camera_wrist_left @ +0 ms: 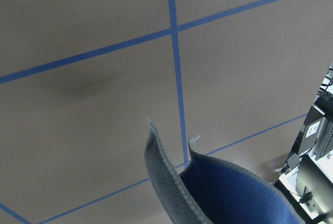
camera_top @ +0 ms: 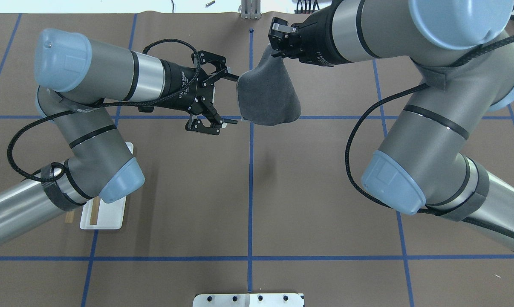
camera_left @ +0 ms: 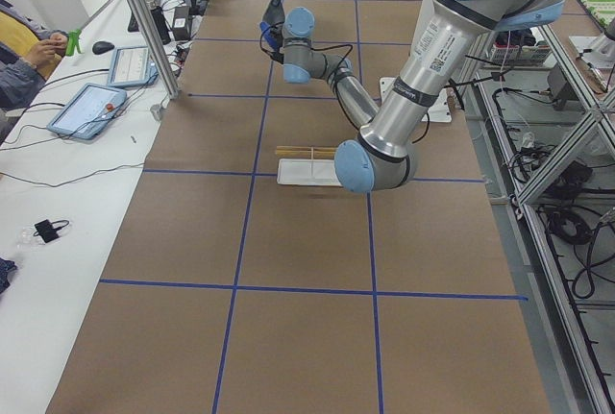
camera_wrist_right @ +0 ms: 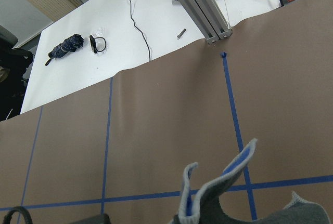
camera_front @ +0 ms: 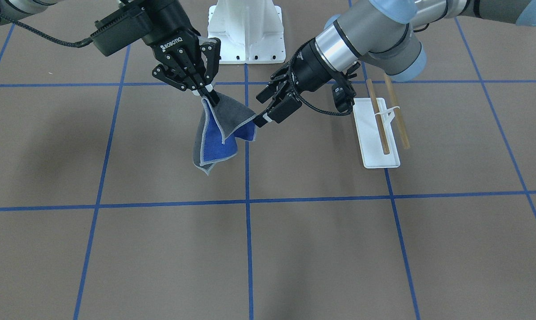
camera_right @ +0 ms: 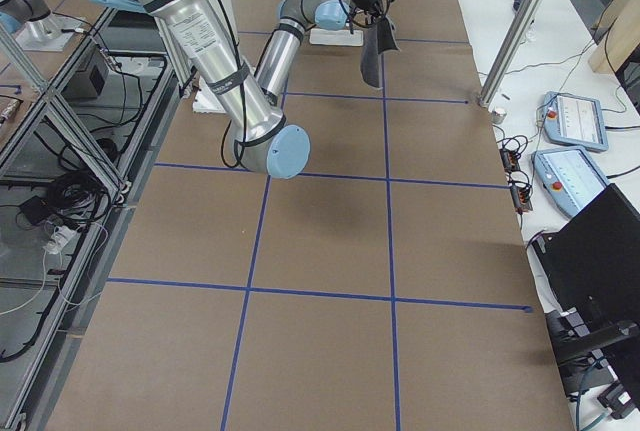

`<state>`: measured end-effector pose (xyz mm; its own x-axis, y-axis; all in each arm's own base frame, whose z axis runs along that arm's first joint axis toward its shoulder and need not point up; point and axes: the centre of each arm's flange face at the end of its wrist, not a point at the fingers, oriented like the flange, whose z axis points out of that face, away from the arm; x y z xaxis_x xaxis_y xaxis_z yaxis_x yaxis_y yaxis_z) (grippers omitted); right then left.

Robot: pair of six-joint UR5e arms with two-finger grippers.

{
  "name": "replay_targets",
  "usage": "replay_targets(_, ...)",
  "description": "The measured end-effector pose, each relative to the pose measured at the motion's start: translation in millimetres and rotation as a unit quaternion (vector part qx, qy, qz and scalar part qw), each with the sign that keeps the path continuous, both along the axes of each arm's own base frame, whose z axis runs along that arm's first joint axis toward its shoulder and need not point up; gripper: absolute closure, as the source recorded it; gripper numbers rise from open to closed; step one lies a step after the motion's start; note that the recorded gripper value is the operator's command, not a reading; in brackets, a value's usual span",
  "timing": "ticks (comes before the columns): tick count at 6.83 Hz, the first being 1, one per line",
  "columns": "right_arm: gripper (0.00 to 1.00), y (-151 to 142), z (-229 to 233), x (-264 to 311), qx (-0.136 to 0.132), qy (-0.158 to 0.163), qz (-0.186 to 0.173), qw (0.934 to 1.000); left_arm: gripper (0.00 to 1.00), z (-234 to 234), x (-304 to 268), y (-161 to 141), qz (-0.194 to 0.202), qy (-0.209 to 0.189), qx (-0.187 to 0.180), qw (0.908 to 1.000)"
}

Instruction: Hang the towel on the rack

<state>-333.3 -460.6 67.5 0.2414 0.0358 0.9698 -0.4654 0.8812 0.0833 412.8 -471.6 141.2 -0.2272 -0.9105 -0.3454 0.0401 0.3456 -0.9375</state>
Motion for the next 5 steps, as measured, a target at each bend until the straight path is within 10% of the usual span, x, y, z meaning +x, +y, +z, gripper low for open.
replay_targets(3, 1.00, 5.2, -2.5, -3.1, 0.005, -0.006, -0.006, 1.0000, 0.47, -0.5, -0.6, 0.1, -0.003, 0.003, 0.002, 1.0000)
replay_targets(5, 1.00, 6.7, -4.1, -3.6, 0.010, -0.012, -0.006, 0.9999, 1.00, 0.3, -1.0, 1.1, -0.002, 0.007, 0.000, 1.0000)
